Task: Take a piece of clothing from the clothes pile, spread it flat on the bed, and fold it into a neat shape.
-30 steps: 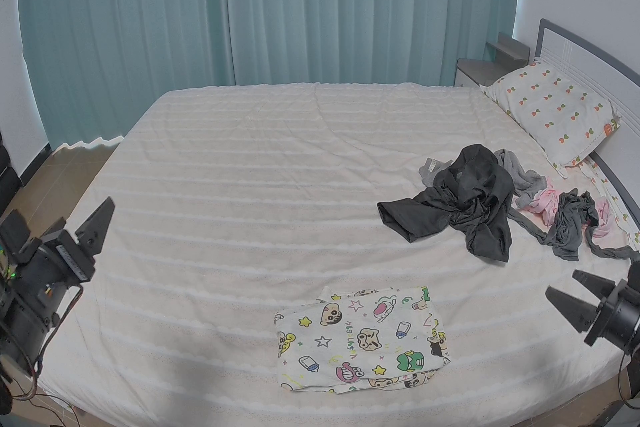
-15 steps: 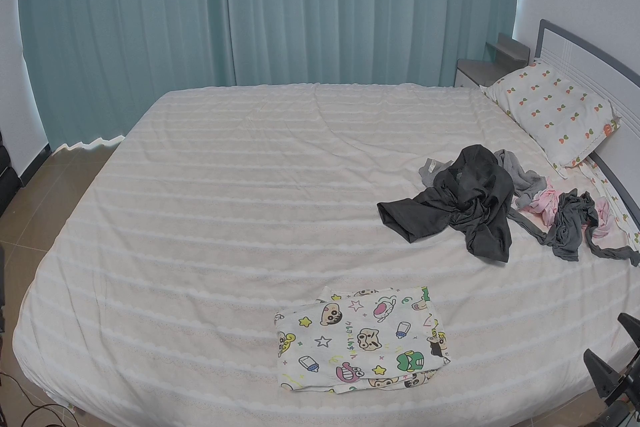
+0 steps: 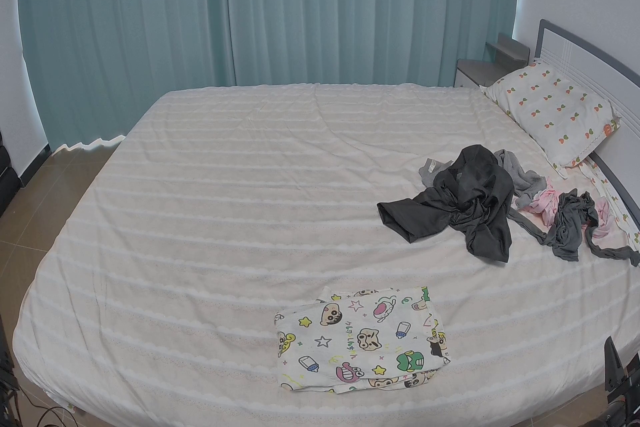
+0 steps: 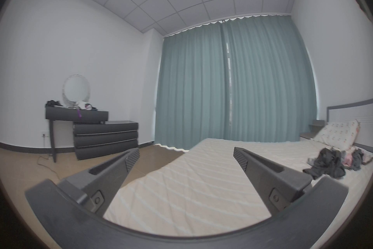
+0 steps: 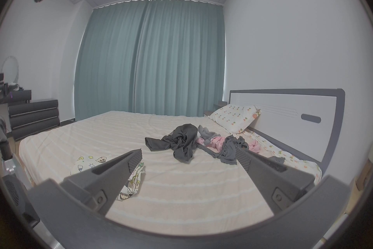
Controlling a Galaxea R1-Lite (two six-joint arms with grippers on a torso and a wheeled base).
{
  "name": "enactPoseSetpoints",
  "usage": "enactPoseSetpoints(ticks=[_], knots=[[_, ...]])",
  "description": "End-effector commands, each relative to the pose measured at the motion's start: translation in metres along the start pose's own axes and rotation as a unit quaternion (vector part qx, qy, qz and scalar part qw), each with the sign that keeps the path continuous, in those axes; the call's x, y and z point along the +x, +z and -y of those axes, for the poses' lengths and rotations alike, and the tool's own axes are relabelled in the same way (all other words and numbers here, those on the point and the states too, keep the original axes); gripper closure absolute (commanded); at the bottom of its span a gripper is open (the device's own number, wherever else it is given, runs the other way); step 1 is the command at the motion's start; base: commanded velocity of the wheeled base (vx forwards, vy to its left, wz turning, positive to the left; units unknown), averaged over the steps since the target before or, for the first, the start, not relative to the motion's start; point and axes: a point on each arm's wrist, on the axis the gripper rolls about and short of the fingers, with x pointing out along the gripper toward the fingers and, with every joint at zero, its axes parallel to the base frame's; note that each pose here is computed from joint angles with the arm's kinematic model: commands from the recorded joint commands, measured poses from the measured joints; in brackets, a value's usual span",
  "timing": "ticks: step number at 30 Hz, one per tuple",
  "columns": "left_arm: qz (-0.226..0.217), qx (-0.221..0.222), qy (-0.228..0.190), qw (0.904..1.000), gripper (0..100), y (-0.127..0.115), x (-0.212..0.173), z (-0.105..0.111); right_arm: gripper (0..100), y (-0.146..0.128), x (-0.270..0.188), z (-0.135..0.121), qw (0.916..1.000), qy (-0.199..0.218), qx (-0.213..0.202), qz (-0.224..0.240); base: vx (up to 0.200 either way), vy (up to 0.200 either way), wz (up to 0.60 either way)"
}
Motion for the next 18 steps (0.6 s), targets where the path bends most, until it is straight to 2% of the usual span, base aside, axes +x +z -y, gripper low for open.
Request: enactPoseSetpoints(ticks=[1,2,3,5,6,7,10,15,18], knots=[[-0.032,0.001,-0.041,0.9987,0,-0.022,-0.001,0.002,0,-0.002,-0.002,0.001,0.9998,-0.015,0.010,-0.002,0.000,0.000,0.00],[-0.066,0.005,-0.069,0.9954,0,-0.030,-0.002,0.003,0,-0.002,-0.002,0.001,0.9996,-0.025,0.011,-0.001,0.000,0.000,0.00],[-0.077,0.006,-0.090,0.9930,0,-0.032,-0.002,0.004,0,-0.002,-0.002,0.001,0.9996,-0.027,0.012,0.001,0.000,0.000,0.00],[-0.084,-0.010,-0.160,0.9835,0,-0.030,-0.003,0.007,0,-0.002,-0.002,0.001,0.9996,-0.024,0.012,0.001,0.000,0.000,0.00],[-0.095,-0.005,-0.199,0.9753,0,-0.035,-0.004,0.009,0,-0.002,-0.002,0.001,0.9997,-0.020,0.012,0.003,0.000,0.000,0.00],[-0.098,0.001,-0.213,0.9721,0,-0.035,-0.004,0.009,0,-0.002,-0.001,0.001,0.9998,-0.015,0.007,0.004,0.000,0.000,0.00],[-0.094,0.018,-0.221,0.9704,0,-0.036,-0.004,0.010,0,-0.002,-0.001,0.000,0.9999,-0.006,0.011,0.008,0.000,0.000,0.00],[-0.095,0.019,-0.223,0.9700,0,-0.036,-0.005,0.010,0,-0.002,-0.001,0.000,0.9998,0.003,0.013,0.015,0.000,0.000,0.00],[-0.094,0.020,-0.222,0.9702,0,-0.036,-0.005,0.010,0,-0.002,0.000,-0.001,0.9995,0.023,0.016,0.016,0.000,0.000,0.00]])
